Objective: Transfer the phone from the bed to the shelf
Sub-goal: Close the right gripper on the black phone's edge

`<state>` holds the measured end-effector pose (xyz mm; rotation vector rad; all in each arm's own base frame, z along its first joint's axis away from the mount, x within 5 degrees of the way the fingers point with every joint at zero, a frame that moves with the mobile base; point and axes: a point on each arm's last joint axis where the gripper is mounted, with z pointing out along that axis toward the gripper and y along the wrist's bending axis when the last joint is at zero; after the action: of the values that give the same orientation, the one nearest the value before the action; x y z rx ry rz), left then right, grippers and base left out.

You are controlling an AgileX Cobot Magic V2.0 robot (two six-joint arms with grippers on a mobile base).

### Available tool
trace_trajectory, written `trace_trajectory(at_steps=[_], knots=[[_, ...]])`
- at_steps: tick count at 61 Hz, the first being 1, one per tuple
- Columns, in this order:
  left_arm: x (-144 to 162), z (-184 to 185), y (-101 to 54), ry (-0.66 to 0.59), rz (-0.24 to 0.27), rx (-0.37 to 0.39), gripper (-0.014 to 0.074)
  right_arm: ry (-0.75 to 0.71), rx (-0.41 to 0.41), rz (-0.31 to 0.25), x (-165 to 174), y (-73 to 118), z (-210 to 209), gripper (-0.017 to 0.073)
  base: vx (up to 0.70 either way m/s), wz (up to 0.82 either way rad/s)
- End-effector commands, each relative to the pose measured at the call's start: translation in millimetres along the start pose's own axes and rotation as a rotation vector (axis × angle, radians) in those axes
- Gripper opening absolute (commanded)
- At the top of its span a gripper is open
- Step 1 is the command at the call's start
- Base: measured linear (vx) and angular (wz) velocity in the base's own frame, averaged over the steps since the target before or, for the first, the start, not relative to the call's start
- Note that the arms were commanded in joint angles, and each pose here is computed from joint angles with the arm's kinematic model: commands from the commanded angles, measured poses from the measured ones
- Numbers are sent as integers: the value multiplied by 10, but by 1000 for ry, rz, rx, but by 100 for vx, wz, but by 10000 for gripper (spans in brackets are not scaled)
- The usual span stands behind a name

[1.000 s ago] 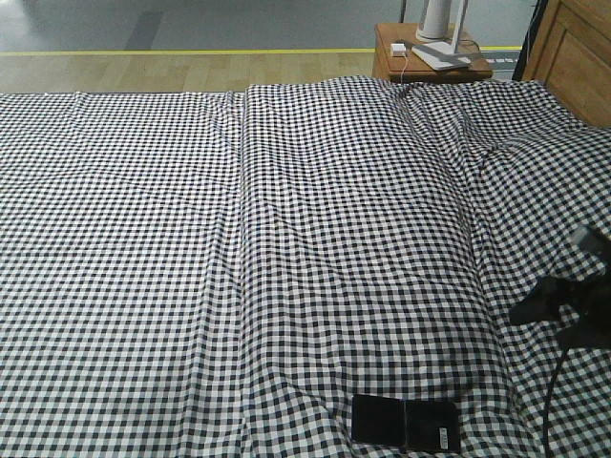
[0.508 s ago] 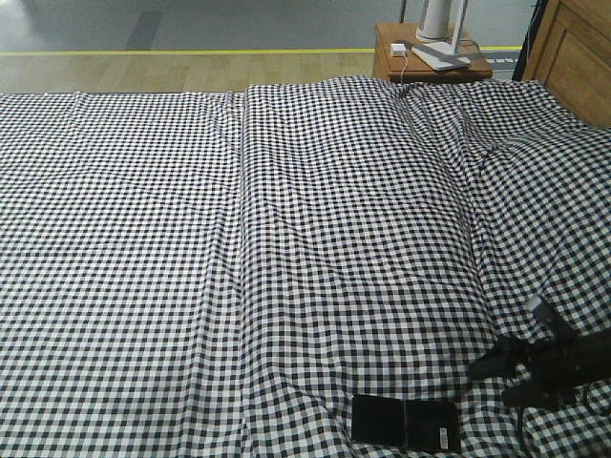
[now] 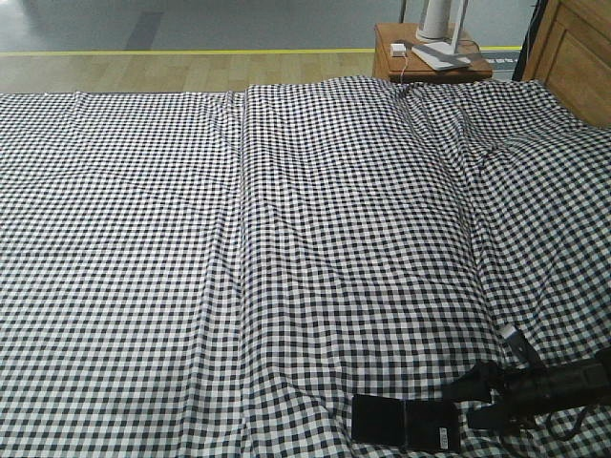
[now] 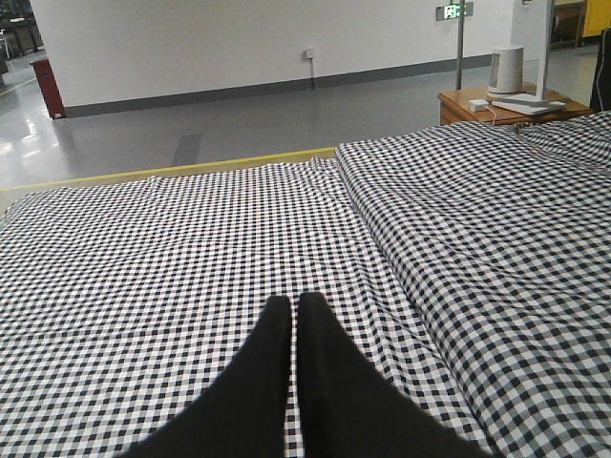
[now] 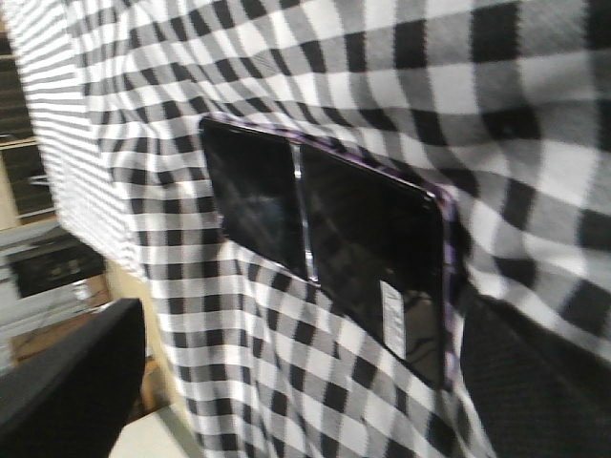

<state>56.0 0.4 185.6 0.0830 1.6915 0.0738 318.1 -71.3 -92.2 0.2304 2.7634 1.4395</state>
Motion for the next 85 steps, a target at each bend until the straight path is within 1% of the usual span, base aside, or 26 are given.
trace_trajectory(at_steps=[1, 6, 13, 23, 33, 39, 45, 52, 58, 63, 72, 79, 85], knots=[[-156, -32, 10, -110, -9, -4, 1, -9, -107, -47, -96, 171, -94, 617, 0, 0], [-156, -32, 10, -110, -9, -4, 1, -3, -126, -41, -92, 143, -63, 614, 0, 0], [-156, -32, 10, -110, -9, -4, 1, 0, -127, -33, -91, 86, -22, 610, 0, 0], [-156, -32, 10, -110, -9, -4, 1, -7, -84, -41, -85, 15, 10, 603, 0, 0], [-156, -32, 10, -110, -9, -4, 1, -14, -51, -53, -91, -14, 12, 600, 0, 0], [-156, -32, 10, -110, -9, -4, 1, -14, -57, -60, -82, -26, 27, 600, 0, 0], [-156, -32, 10, -110, -9, -4, 1, -19, -66, -39, -64, -58, 66, 600, 0, 0], [-156, -32, 10, -110, -9, -4, 1, -38, -109, -27, -54, -76, 124, 597, 0, 0], [-156, -32, 10, -110, -9, -4, 1, -27, -168, -38, -84, -32, 208, 595, 0, 0], [-156, -32, 10, -110, -9, -4, 1, -5, -193, -68, -134, 28, 277, 592, 0, 0], [-156, -32, 10, -110, -9, -4, 1, 45, -195, -123, -208, 161, 412, 592, 0, 0], [-156, -32, 10, -110, -9, -4, 1, 66, -196, -136, -206, 212, 483, 592, 0, 0], [-156, -32, 10, -110, -9, -4, 1, 70, -196, -138, -202, 216, 487, 592, 0, 0]])
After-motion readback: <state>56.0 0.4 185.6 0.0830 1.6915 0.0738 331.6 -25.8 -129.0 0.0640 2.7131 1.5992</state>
